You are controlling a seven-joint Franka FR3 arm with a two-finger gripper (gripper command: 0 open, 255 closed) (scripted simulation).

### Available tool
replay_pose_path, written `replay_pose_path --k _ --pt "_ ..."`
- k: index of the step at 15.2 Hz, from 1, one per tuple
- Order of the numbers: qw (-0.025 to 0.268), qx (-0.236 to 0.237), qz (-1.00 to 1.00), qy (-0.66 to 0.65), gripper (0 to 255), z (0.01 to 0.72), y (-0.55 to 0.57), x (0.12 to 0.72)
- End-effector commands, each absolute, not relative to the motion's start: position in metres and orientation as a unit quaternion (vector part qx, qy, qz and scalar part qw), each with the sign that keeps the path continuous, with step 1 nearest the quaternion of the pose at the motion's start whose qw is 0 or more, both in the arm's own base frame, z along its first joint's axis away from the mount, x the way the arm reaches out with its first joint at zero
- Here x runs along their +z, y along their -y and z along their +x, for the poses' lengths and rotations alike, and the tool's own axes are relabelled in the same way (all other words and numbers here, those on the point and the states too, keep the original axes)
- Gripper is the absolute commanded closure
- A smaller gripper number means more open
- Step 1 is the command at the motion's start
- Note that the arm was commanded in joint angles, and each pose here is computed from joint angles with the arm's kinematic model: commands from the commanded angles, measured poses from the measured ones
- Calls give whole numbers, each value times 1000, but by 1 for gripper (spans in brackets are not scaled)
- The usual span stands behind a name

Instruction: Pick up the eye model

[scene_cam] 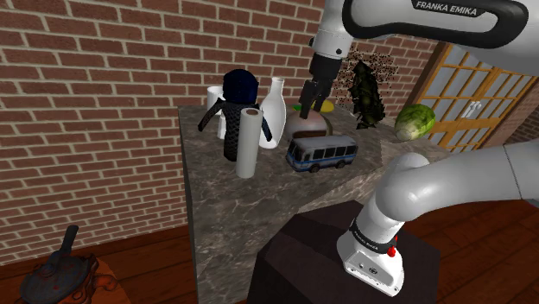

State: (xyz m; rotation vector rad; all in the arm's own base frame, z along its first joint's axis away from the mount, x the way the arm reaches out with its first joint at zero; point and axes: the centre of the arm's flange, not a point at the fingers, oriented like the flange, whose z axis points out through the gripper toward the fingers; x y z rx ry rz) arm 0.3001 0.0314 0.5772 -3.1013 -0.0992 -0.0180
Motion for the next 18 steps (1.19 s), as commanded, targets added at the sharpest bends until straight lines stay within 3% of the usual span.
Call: replay_pose_path --k 1,18 --pt "19 -6 -999 32 0 300 -31 577" --pt "41 -76 -951 -296 0 362 161 511"
